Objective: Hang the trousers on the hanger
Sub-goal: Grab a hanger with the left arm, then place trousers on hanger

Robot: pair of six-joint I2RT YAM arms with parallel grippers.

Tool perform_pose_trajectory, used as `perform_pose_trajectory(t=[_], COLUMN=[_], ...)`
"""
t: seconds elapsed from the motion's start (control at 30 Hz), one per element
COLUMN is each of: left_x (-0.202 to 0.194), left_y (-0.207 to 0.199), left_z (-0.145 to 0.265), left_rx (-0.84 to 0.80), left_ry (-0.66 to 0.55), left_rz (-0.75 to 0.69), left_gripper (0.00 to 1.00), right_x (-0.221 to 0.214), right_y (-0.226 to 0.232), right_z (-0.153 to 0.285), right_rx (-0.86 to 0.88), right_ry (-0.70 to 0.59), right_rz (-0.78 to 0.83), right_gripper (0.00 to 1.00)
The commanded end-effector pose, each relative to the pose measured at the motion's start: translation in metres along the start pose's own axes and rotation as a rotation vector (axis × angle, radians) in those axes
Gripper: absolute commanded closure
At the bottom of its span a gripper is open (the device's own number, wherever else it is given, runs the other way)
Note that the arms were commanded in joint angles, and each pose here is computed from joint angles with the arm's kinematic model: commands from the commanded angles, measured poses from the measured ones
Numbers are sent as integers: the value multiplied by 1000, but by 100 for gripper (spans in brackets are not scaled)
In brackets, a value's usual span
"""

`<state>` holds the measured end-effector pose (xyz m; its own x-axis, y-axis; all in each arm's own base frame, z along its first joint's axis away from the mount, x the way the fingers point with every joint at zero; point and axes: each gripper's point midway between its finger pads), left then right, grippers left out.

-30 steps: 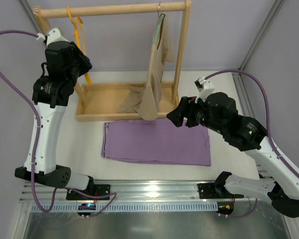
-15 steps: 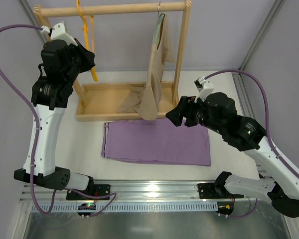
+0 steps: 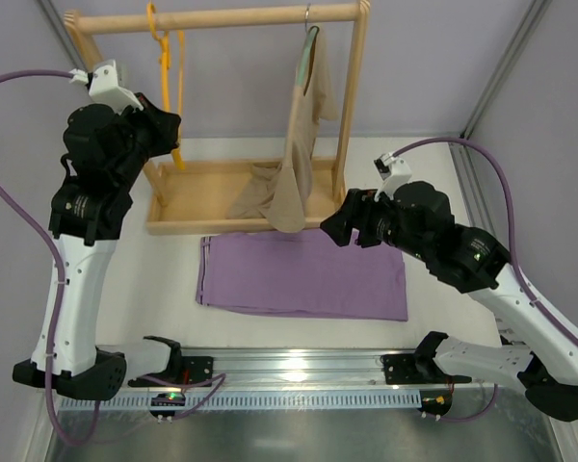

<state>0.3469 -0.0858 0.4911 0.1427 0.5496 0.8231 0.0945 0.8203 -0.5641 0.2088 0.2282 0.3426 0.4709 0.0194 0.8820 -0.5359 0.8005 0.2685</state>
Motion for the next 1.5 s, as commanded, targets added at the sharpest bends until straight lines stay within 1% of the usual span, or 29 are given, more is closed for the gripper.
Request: perform_pose_trajectory(t=[0.0, 0.13, 0.2, 0.23, 0.3, 0.33, 0.47, 0.5, 0.53, 0.57, 0.6, 0.67, 0.7, 0.73, 0.77, 0.8, 0.83, 0.87, 0.9, 0.97, 1.0, 1.07, 1.1, 1.13, 1.2, 1.23, 1.33, 1.37, 1.47], left_x=[3, -21, -20, -28, -30, -35, -53, -68, -71, -76, -97, -104, -121, -129, -136, -150, -158, -163, -177, -189, -201, -220, -238, -250, -268, -265, -285, -290, -319], left_y=[-11, 0, 1, 6, -1, 2, 8, 14, 12, 17, 33, 41, 52, 58, 60, 66, 66, 62, 70, 70, 80, 79, 87, 82, 90, 93, 86, 84, 85], left_z=[12, 19, 27, 26, 34, 34, 46, 45, 55, 58, 55, 70, 71, 73, 77, 78, 79, 86, 86, 92, 95, 97, 99, 102, 102, 103, 114, 116, 123], left_rx=[-74, -63, -73, -66, -115, -109, -102, -100, -124, -115, -71, -71, -50, -35, -33, -15, -22, -48, -29, -39, -18, -29, -16, -40, -16, -3, -33, -39, -40], left_ry=[-19, 46, 32, 42, 51, 60, 118, 151, 147, 144, 171, 142, 167, 183, 197, 234, 252, 260, 279, 282, 284, 323, 352, 382, 380, 339, 361, 368, 394], left_rz=[-9, -5, -13, -15, -18, -17, 18, 29, 47, 68, 118, 149, 163, 172, 182, 203, 217, 229, 239, 259, 264, 304, 316, 326, 350, 354, 328, 326, 326], left_gripper=[100, 100, 100, 100, 100, 100, 100, 100, 100, 100, 100, 100, 100, 100, 100, 100, 100, 100, 100, 99, 100, 100, 100, 100, 100, 100, 100, 100, 100], right_x=[5, -8, -18, -18, -27, -28, -54, -59, -67, -85, -92, -115, -118, -132, -138, -135, -156, -161, -167, -174, -181, -189, -192, -199, -204, -210, -228, -236, -249], right_y=[-4, -14, -18, -18, -21, -22, -45, -54, -59, -67, -74, -89, -106, -109, -120, -135, -142, -149, -156, -176, -185, -205, -210, -222, -227, -233, -243, -246, -252], right_z=[6, 7, 5, 7, 5, 6, -1, -3, -6, -13, -17, -25, -25, -30, -31, -31, -32, -31, -29, -23, -20, -13, -12, -8, -10, -8, -11, -12, -16], right_rx=[-17, -50, -59, -57, -63, -68, -166, -206, -231, -261, -285, -333, -377, -347, -359, -383, -381, -397, -422, -506, -542, -614, -625, -653, -631, -645, -605, -606, -593], right_ry=[-38, -18, -3, -11, 3, 3, 50, 52, 63, 106, 122, 180, 182, 210, 211, 174, 214, 219, 230, 239, 264, 280, 287, 302, 312, 325, 372, 403, 439], right_rz=[13, 15, 15, 8, 6, 4, -11, -11, -19, -25, -39, -64, -103, -134, -166, -211, -239, -255, -267, -281, -299, -349, -362, -389, -416, -432, -509, -518, -542], right_gripper=[25, 23, 23, 22, 22, 22, 20, 20, 21, 21, 20, 20, 20, 20, 20, 20, 20, 20, 20, 17, 16, 14, 13, 12, 10, 10, 9, 9, 9])
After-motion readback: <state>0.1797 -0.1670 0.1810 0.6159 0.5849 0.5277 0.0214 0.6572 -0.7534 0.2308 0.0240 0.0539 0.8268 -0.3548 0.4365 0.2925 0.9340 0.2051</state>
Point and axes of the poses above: each gripper's point midway between its finger pads, its own z axis back along the fingers, its own y axis along the line the jaws close on, x = y × z, and after that the axes turned 14 degrees about z, right-handed
